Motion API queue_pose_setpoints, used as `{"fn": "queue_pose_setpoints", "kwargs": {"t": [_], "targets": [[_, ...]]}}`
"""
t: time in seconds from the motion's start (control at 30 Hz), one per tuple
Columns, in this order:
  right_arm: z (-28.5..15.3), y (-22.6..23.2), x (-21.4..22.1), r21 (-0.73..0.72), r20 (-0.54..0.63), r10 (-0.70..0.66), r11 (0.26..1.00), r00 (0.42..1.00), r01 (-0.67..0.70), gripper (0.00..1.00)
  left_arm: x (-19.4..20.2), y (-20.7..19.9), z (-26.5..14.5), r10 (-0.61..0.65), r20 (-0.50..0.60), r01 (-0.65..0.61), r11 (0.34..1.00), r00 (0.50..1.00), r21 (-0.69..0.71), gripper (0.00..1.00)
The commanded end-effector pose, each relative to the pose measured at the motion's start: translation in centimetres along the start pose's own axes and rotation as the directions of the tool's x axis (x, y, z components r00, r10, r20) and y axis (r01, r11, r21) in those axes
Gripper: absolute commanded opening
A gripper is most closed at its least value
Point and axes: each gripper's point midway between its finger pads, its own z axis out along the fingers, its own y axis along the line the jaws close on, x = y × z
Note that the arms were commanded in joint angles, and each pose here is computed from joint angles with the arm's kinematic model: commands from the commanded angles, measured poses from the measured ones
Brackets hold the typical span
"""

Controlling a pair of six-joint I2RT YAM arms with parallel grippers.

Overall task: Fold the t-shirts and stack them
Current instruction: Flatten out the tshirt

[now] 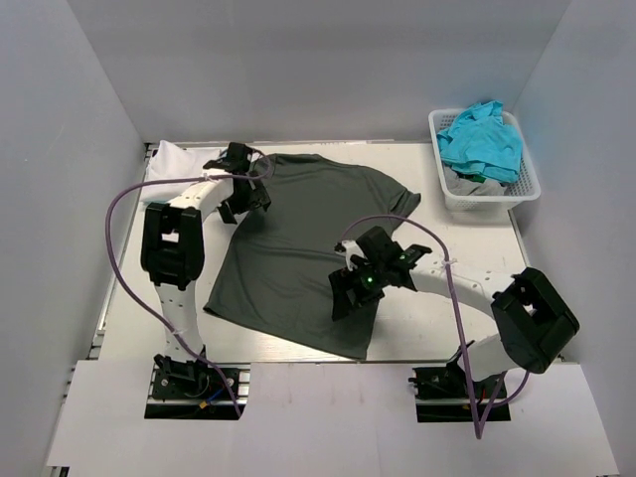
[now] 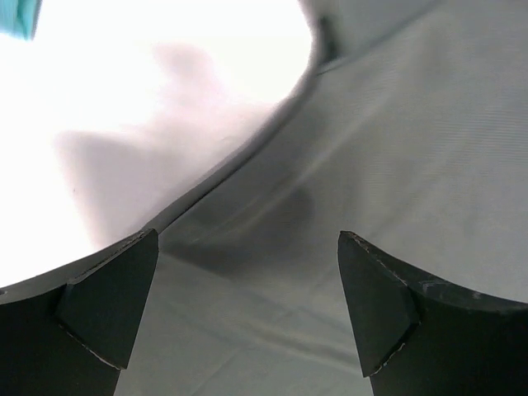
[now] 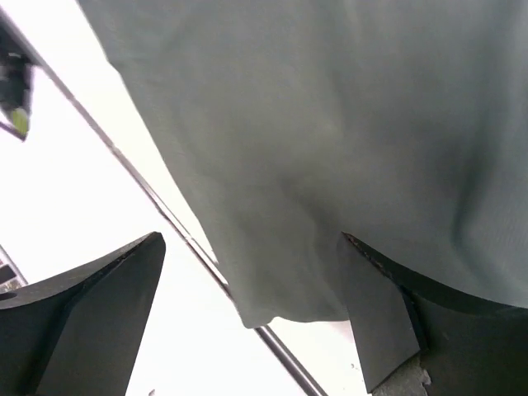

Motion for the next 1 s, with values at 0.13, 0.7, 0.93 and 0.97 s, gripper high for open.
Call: {"fn": "queue_pose_setpoints", "kwargs": {"t": [0.13,0.7,0.93,0.97], "targets": [[-5.5,-0.1,-12.5,0.220,0.340,-0.142,0.973,0.930,0.068,0.90,-2.9,-3.5,-7.6,0.077,0.144,-0.102,0.980,0.987,0.172,1.00],[-4.0,-21.8,-31.6,0.537,0.427,-0.008,0.806,0.904,-0.247,0.90,20.5,4.1,-9.6,-0.016,-0.309,0.097,0.964,0.951,0.249,1.00],[-3.5,-25.5,-28.8,0.524,0.405,0.086,0.794,0.910,-0.308,0.90,20.1,7.2,-7.7,-0.082,-0.314,0.086,0.996,0.946,-0.001,1.00],[-2.6,-26.0,-26.5,0.526,0.371,0.125,0.788,0.920,-0.319,0.90,20.5,7.6,-6.9,-0.099,-0.338,0.087,0.995,0.936,-0.050,1.00]]}}
